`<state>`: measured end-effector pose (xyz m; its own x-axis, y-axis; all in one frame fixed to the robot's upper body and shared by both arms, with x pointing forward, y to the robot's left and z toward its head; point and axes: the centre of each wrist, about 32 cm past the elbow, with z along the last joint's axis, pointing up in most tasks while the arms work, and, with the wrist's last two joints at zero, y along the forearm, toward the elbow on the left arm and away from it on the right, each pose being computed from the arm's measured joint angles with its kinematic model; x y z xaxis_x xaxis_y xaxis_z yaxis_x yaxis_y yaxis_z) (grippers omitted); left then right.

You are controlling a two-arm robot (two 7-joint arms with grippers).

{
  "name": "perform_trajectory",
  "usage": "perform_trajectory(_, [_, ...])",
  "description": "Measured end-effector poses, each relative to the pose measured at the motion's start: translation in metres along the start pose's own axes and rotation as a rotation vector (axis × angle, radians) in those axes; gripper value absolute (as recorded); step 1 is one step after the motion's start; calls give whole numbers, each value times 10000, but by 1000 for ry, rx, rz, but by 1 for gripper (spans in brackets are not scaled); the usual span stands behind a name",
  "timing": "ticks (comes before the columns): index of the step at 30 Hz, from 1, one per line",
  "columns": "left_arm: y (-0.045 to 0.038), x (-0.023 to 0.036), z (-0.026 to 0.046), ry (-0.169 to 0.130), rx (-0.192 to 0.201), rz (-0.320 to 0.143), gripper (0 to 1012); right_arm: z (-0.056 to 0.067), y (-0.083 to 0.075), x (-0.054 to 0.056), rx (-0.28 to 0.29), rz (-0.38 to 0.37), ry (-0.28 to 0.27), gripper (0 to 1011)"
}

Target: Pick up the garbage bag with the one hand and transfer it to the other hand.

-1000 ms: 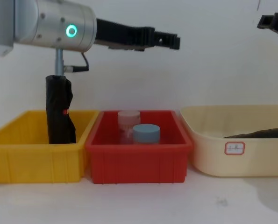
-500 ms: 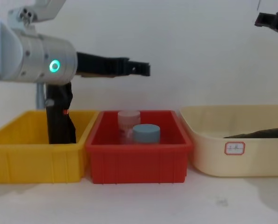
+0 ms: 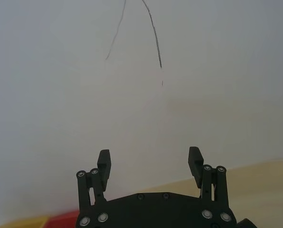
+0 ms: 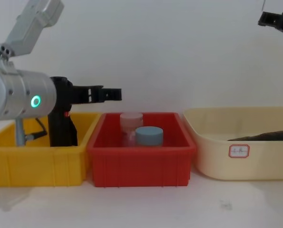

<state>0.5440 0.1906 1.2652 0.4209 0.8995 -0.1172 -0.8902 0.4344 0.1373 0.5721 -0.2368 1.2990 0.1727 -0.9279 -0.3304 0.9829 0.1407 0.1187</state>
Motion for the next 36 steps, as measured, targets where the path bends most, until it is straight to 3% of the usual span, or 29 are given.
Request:
perform_trajectory(8, [53, 23, -109, 19, 1, 53, 1001, 20, -59, 27, -27, 45, -45, 1001])
perform_trajectory(22, [92, 39, -183, 32, 3, 90, 1001, 122, -204, 45, -133, 202, -173, 1001])
perform_trajectory(31, [103, 43, -205, 35, 4, 100, 1001, 113, -214, -64, -186, 305, -281, 1001])
perform_trajectory(36, [105, 44, -209, 36, 4, 103, 1001, 40, -183, -158, -196, 356, -338, 1001])
